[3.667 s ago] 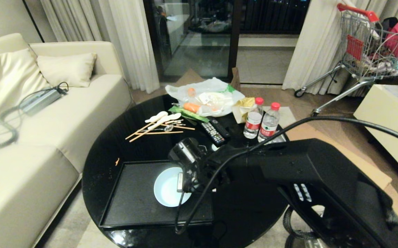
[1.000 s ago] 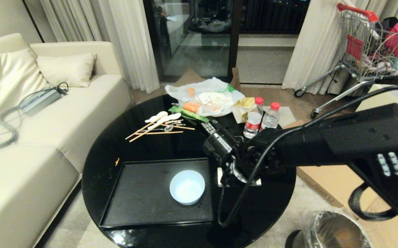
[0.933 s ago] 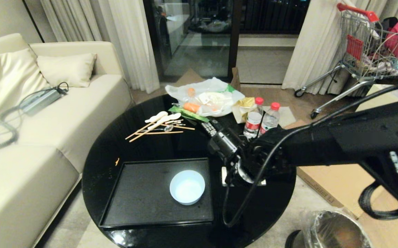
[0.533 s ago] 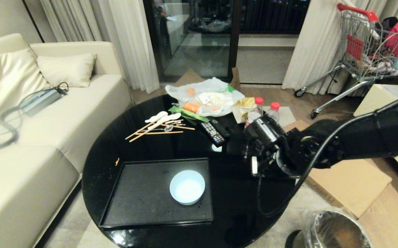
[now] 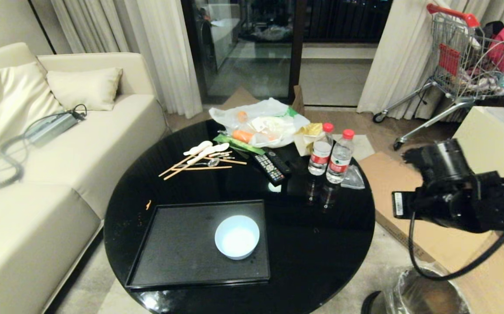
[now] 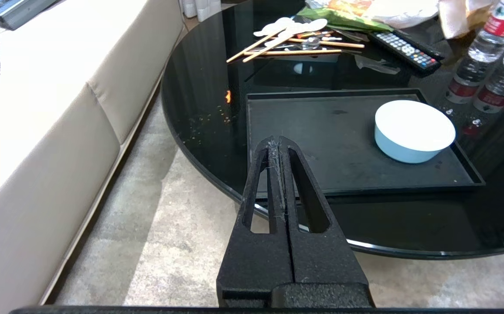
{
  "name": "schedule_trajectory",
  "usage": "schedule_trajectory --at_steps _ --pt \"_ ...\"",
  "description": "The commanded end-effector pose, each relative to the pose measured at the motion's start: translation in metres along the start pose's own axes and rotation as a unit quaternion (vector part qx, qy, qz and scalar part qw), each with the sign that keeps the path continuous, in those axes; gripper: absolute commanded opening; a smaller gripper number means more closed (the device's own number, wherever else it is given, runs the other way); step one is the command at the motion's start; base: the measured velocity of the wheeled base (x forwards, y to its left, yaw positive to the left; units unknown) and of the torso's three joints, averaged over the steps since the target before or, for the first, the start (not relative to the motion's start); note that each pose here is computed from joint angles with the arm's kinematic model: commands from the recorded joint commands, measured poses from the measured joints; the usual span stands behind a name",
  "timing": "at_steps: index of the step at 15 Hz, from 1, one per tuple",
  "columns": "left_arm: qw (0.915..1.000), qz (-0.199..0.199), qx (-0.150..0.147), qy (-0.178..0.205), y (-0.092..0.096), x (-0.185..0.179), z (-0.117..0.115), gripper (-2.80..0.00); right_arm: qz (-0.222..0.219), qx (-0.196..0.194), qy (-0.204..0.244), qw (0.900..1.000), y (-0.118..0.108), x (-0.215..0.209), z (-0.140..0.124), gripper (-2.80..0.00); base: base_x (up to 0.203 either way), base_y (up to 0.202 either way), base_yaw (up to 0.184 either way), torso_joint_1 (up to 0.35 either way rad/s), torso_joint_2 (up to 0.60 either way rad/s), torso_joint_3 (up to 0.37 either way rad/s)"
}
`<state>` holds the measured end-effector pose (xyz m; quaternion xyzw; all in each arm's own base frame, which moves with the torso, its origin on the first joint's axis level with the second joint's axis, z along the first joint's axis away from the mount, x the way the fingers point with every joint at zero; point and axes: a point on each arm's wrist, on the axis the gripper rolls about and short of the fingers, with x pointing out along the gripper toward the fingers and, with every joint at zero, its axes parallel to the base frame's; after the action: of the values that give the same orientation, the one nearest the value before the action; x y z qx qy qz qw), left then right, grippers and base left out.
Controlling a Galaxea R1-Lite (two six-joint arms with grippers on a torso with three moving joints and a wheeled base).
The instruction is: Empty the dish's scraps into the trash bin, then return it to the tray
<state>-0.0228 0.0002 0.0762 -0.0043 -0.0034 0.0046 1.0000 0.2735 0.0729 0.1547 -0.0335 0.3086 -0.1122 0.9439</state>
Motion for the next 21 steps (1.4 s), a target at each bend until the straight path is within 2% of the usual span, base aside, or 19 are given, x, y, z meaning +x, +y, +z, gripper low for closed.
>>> schedule_trajectory --at_steps 1,5,9,12,13,15,17,20,21 --pt "1.0000 0.000 0.000 0.000 0.000 0.000 0.000 -2.80 -0.021 0.022 -0.062 0.998 -0.040 -0.031 -0.001 -2.80 0.000 0.000 0.000 0.000 0.00 0.000" --pt "1.0000 0.000 0.000 0.000 0.000 0.000 0.000 -2.80 -0.014 0.043 -0.098 0.994 -0.079 -0.085 -0.045 -2.80 0.000 0.000 0.000 0.000 0.00 0.000" --pt "1.0000 0.000 0.000 0.000 0.000 0.000 0.000 -2.80 0.012 0.058 -0.168 0.984 -0.107 -0.140 -0.118 -2.80 0.000 0.000 0.000 0.000 0.00 0.000" --pt "1.0000 0.000 0.000 0.000 0.000 0.000 0.000 -2.80 0.025 0.056 -0.226 0.972 -0.118 -0.158 -0.172 -2.80 0.000 0.000 0.000 0.000 0.00 0.000" --pt "1.0000 0.000 0.000 0.000 0.000 0.000 0.000 -2.80 0.029 0.052 -0.233 0.971 -0.119 -0.159 -0.185 -2.80 0.000 0.000 0.000 0.000 0.00 0.000" --pt "1.0000 0.000 0.000 0.000 0.000 0.000 0.000 -2.80 0.068 0.035 -0.232 0.970 -0.118 -0.158 -0.202 -2.80 0.000 0.000 0.000 0.000 0.00 0.000" --pt "1.0000 0.000 0.000 0.000 0.000 0.000 0.000 -2.80 0.061 0.033 -0.231 0.970 -0.117 -0.159 -0.211 -2.80 0.000 0.000 0.000 0.000 0.00 0.000" --pt "1.0000 0.000 0.000 0.000 0.000 0.000 0.000 -2.80 0.078 0.015 -0.233 0.969 -0.116 -0.161 -0.227 -2.80 0.000 0.000 0.000 0.000 0.00 0.000" --pt "1.0000 0.000 0.000 0.000 0.000 0.000 0.000 -2.80 0.082 0.017 -0.250 0.964 -0.116 -0.164 -0.230 -2.80 0.000 0.000 0.000 0.000 0.00 0.000"
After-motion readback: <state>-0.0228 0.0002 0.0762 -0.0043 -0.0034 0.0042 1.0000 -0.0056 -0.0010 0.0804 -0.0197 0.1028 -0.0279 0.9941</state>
